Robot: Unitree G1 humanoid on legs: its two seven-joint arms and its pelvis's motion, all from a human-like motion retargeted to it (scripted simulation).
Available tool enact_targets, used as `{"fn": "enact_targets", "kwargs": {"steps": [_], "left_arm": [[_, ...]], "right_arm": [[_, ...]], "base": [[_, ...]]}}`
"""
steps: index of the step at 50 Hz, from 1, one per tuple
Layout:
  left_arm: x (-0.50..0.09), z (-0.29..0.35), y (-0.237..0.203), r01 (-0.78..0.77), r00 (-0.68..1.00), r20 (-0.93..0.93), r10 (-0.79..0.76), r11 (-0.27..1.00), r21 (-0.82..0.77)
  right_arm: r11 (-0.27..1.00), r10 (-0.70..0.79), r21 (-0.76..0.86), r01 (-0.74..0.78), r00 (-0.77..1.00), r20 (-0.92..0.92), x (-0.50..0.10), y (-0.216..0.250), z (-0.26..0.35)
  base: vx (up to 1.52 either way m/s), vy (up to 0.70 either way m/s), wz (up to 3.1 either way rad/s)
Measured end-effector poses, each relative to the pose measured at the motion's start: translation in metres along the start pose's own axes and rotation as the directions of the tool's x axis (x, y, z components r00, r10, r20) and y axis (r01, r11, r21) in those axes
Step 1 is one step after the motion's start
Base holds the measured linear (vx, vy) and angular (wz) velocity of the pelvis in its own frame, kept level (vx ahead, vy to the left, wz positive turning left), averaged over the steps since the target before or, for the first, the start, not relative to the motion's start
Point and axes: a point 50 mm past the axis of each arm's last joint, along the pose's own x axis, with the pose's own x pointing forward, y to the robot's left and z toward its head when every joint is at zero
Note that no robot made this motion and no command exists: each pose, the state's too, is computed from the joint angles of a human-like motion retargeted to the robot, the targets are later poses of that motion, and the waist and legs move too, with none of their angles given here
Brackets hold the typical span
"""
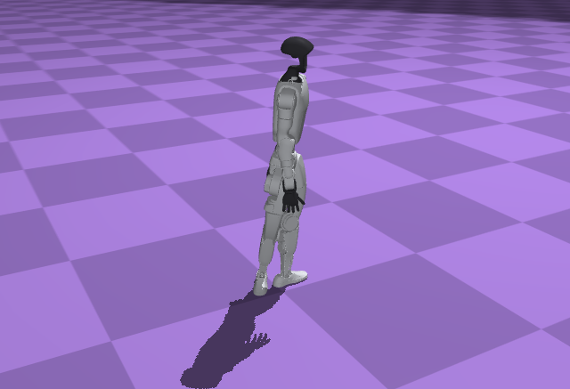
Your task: In place motions
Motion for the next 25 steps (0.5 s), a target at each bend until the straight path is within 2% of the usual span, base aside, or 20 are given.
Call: {"fn": "enact_targets", "kwargs": {"steps": [5, 11, 20, 25], "left_arm": [[-0.001, 0.022, -0.001, -0.005, 0.997, 0.073, 0.002, 0.999, 0.045], [-0.005, 0.050, 0.001, -0.030, 0.987, 0.158, 0.013, 0.994, 0.104], [-0.008, 0.066, -0.007, -0.011, 0.976, 0.215, -0.022, 0.988, 0.152], [-0.007, 0.066, -0.010, -0.003, 0.975, 0.217, -0.041, 0.981, 0.195]], "right_arm": [[0.994, 0.030, -0.109, -0.026, 0.999, 0.038, 0.001, 0.006, 0.015], [0.982, 0.023, -0.187, -0.025, 1.000, -0.014, 0.001, 0.008, 0.001], [1.000, 0.000, -0.019, -0.005, 0.966, -0.257, -0.009, 0.005, -0.068], [0.996, -0.007, 0.076, 0.034, 0.945, -0.327, -0.017, 0.004, -0.094]], "base": [[0.21, -0.21, 0.04], [0.22, -0.22, 0.53], [0.27, -0.23, 1.01], [0.13, -0.25, 1.49]]}}
